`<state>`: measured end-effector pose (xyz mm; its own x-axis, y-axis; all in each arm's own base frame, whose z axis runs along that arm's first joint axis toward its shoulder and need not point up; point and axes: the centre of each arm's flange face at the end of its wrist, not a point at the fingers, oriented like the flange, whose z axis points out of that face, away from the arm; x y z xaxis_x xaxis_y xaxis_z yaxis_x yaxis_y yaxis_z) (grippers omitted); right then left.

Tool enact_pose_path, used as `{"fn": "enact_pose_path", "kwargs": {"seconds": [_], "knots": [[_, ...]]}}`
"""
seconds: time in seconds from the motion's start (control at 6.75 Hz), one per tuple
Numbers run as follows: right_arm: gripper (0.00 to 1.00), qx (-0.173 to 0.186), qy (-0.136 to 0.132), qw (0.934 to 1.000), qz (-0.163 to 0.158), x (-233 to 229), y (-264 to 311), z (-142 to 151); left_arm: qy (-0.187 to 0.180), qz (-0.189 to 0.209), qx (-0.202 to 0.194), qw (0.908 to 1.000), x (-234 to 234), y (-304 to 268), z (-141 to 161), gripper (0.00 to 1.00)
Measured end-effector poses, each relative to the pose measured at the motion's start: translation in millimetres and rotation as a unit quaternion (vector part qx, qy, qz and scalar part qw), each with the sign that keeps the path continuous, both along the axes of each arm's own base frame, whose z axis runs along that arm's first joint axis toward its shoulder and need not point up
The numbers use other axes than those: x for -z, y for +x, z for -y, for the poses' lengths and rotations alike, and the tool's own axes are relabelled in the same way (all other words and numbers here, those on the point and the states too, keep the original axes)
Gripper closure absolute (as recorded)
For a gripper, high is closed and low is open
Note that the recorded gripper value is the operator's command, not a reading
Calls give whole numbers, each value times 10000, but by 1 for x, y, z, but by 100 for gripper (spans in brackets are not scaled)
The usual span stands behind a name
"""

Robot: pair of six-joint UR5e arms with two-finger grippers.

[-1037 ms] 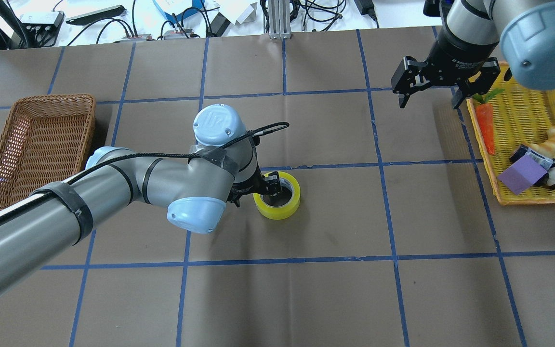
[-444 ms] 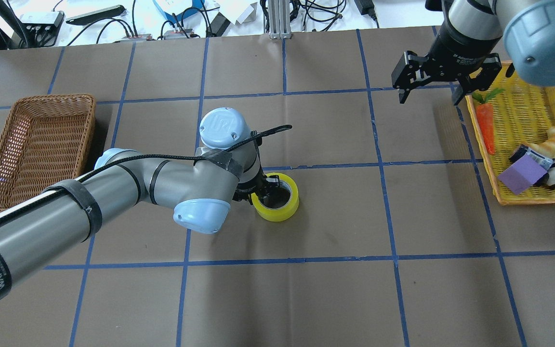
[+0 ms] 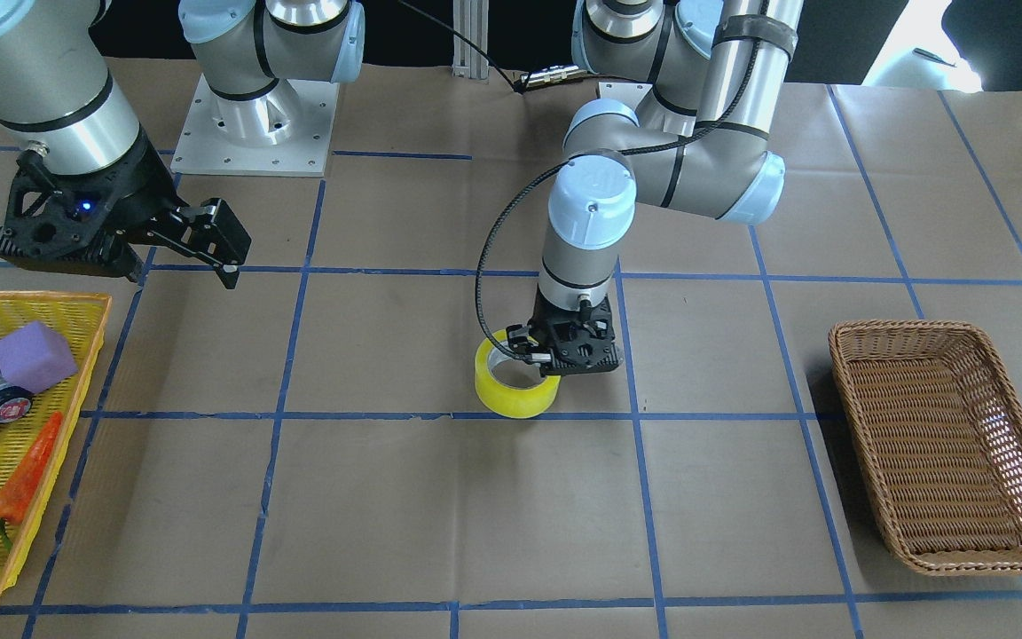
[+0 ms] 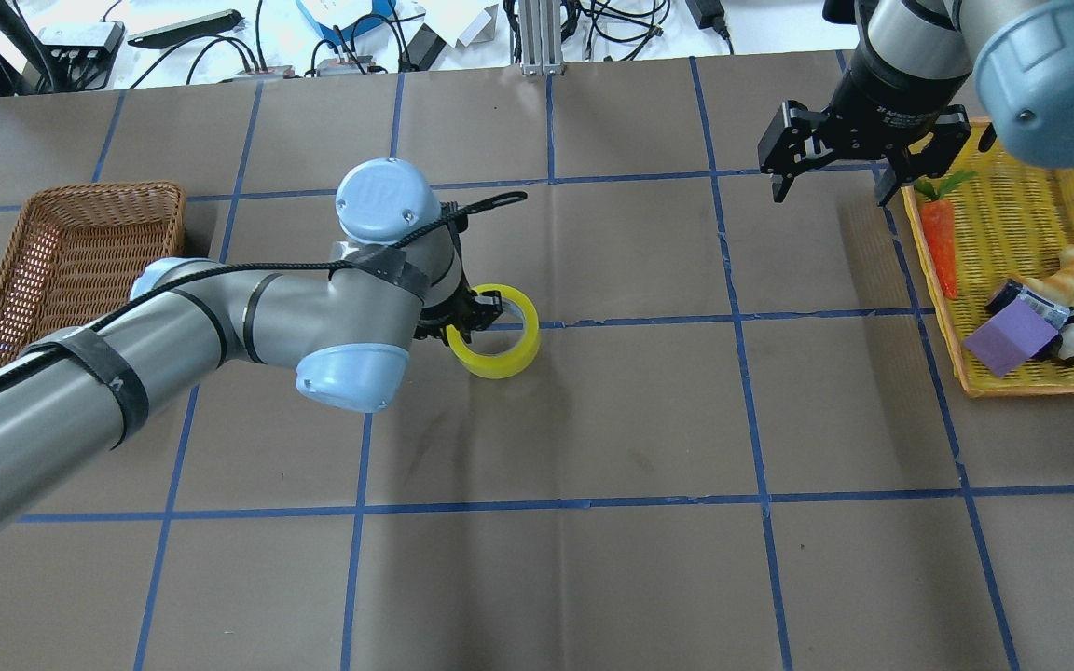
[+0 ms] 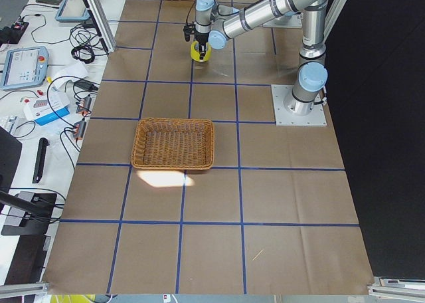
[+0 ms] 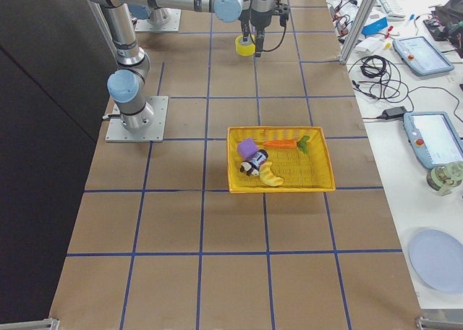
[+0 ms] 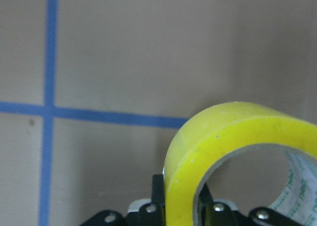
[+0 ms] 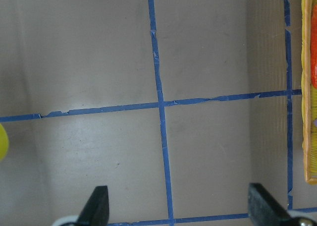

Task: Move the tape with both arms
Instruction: 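Lift the tape roll with the left gripper and carry it over the wicker basket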

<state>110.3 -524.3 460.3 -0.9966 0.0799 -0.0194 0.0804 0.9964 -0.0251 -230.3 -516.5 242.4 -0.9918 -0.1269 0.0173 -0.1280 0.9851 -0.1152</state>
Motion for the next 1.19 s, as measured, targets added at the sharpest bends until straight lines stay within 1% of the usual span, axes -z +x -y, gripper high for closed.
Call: {"fn": "enact_pose_path", "kwargs": {"seconds": [0.15, 0.3, 0.44, 0.59, 0.74, 0.89, 1.04, 1.19], "knots": [[0, -20, -18, 10000, 5, -2, 2, -3, -203, 76, -18, 9998, -23, 51, 29, 99], [0, -55, -22, 10000, 16, -2, 6, -5, -294, 201, 200, 9992, -48, 112, 51, 99], [0, -130, -13, 9999, 109, -1, 18, -8, -290, 364, 562, 9973, -72, 182, 63, 99], [0, -204, -7, 9995, 250, 0, 41, -12, -226, 526, 970, 9936, -92, 259, 71, 99], [0, -254, -13, 9992, 298, 2, 56, -14, -124, 670, 1427, 9874, -104, 337, 72, 98], [0, -308, -24, 9992, 266, 4, 59, -13, 8, 763, 1823, 9803, -101, 414, 66, 90], [0, -393, -39, 9991, 157, 5, 54, -11, 144, 752, 1937, 9781, -81, 477, 57, 48], [0, -482, -40, 9988, 46, 5, 45, -9, 237, 694, 1898, 9791, -55, 513, 52, 0]]}}
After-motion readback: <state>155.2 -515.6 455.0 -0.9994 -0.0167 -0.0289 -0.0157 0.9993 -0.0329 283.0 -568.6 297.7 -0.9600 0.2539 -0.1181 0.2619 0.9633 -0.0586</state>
